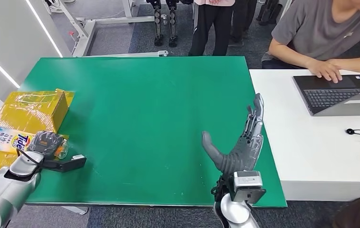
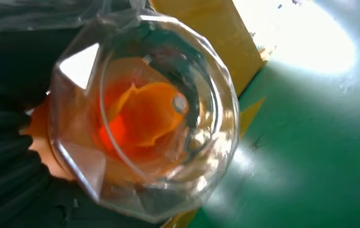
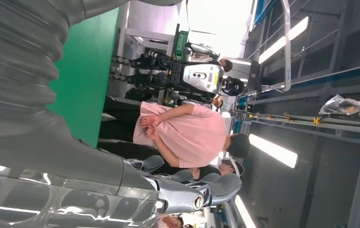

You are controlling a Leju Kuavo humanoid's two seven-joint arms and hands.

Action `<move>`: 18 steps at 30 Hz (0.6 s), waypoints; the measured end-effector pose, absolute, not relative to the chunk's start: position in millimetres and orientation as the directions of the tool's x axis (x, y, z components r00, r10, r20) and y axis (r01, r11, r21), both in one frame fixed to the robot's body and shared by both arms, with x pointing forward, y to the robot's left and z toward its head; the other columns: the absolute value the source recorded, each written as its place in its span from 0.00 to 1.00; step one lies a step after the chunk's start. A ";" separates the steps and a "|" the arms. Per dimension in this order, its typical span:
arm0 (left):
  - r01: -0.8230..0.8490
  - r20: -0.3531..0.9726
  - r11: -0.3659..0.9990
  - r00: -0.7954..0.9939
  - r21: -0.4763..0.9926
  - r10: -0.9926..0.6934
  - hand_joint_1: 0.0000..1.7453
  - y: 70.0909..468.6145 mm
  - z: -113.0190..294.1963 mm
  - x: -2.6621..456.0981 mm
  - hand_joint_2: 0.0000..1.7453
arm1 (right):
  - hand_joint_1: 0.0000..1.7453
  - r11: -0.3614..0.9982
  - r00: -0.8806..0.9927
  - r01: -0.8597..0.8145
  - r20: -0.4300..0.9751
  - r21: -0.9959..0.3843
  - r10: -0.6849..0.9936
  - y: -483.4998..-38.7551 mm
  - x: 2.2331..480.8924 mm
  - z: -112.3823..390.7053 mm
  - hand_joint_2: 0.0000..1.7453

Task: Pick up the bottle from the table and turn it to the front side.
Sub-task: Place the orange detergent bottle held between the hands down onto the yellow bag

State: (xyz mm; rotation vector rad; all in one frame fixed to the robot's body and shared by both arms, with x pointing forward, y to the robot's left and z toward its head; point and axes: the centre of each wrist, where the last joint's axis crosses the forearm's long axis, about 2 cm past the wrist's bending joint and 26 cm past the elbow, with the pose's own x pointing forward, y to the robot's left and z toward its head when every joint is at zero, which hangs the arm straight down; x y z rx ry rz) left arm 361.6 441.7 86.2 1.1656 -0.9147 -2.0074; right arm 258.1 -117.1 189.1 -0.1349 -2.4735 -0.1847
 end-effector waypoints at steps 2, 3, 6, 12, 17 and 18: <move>0.160 -0.465 -0.564 -0.409 0.810 -0.785 0.55 441.2 85.9 361.8 1.00 | 0.00 0.985 -0.787 0.143 0.614 0.096 0.054 -117.0 258.0 189.0 1.00; 0.152 -0.471 -0.567 -0.407 0.810 -0.782 0.31 440.3 85.4 361.7 1.00 | 0.00 0.985 -0.788 0.143 0.613 0.094 0.055 -117.0 257.9 189.1 1.00; 0.125 -0.489 -0.573 -0.395 0.810 -0.778 0.00 435.5 83.4 361.6 1.00 | 0.00 0.986 -0.789 0.142 0.612 0.092 0.057 -117.0 258.0 189.2 1.00; 0.092 -0.505 -0.577 -0.387 0.811 -0.771 0.00 425.5 85.5 366.9 1.00 | 0.00 0.986 -0.792 0.137 0.609 0.091 0.054 -116.9 258.8 190.1 1.00; 0.078 -0.511 -0.578 -0.382 0.813 -0.770 0.00 420.0 86.2 369.3 1.00 | 0.00 0.988 -0.793 0.129 0.608 0.089 0.049 -116.7 259.0 190.2 1.00; 0.077 -0.510 -0.576 -0.380 0.814 -0.771 0.00 419.5 86.2 369.4 1.00 | 0.00 0.988 -0.792 0.129 0.608 0.089 0.049 -116.7 258.9 190.1 1.00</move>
